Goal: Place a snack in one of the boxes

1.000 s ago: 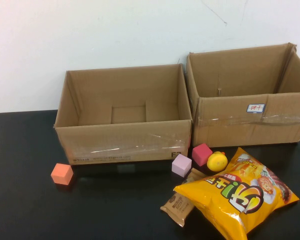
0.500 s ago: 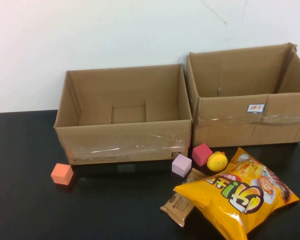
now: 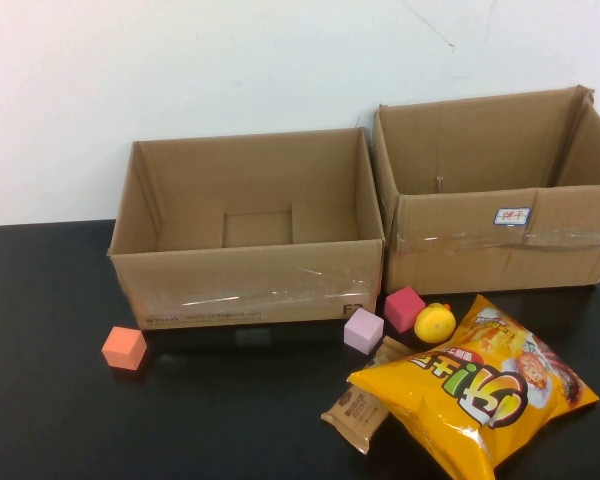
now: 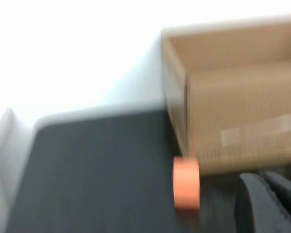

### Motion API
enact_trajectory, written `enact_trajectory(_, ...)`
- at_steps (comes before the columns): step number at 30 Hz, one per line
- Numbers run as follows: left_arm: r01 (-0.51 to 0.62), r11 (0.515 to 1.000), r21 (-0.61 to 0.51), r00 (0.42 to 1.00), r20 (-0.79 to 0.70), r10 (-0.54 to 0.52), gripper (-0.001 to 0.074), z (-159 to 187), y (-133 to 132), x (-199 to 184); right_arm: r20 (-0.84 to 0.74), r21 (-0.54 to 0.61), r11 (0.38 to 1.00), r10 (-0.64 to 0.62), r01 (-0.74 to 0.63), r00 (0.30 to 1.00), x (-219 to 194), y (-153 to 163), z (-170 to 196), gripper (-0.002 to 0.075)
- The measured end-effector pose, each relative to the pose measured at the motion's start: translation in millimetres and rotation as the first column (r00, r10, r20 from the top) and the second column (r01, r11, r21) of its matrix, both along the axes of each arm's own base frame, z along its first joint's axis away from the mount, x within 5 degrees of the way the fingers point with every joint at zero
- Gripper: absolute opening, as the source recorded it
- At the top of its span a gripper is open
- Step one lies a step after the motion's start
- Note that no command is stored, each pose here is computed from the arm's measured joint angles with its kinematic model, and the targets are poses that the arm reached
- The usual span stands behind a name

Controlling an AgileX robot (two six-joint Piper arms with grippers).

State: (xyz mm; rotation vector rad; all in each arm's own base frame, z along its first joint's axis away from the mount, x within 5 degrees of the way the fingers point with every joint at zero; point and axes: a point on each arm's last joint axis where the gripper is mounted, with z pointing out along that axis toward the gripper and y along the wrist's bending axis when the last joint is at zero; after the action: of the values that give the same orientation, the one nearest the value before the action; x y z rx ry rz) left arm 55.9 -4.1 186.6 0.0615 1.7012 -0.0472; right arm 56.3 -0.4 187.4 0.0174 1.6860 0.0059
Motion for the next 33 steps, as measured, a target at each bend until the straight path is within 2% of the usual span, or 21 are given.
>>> enact_trajectory(4,-0.009,1.0,-0.014,0.978,0.209,0.011,-0.0001,19.1,0.9,0.6,0.276,-0.002,1.0,0.004,-0.004,0.961,-0.6,0.4,25.4,-0.0001)
enact_trajectory(9,-0.003,0.999,-0.034,0.886,0.464,0.018,-0.0001,43.3,1.7,-4.7,0.568,-0.004,1.0,0.009,-0.008,0.823,-10.0,0.8,53.2,-0.0001)
enact_trajectory(14,-0.004,0.999,-0.049,0.779,0.627,0.034,-0.0001,59.4,3.1,-12.4,0.668,0.0,1.0,0.01,-0.013,0.744,-16.1,1.0,63.1,-0.0001)
enact_trajectory(17,-0.004,0.999,-0.053,0.749,0.662,0.038,-0.0001,62.9,3.4,-14.6,0.681,-0.001,1.0,0.01,-0.013,0.732,-17.0,1.0,64.4,-0.0001)
enact_trajectory(29,-0.004,0.999,-0.054,0.739,0.673,0.039,-0.0001,64.0,3.5,-15.4,0.689,0.008,1.0,0.005,-0.015,0.725,-17.6,0.6,65.2,-0.0001)
enact_trajectory(33,0.0,1.0,-0.024,0.804,0.594,0.014,-0.0001,78.7,1.8,-15.2,0.653,0.017,1.0,-0.001,-0.014,0.757,-18.1,0.2,77.6,-0.0001)
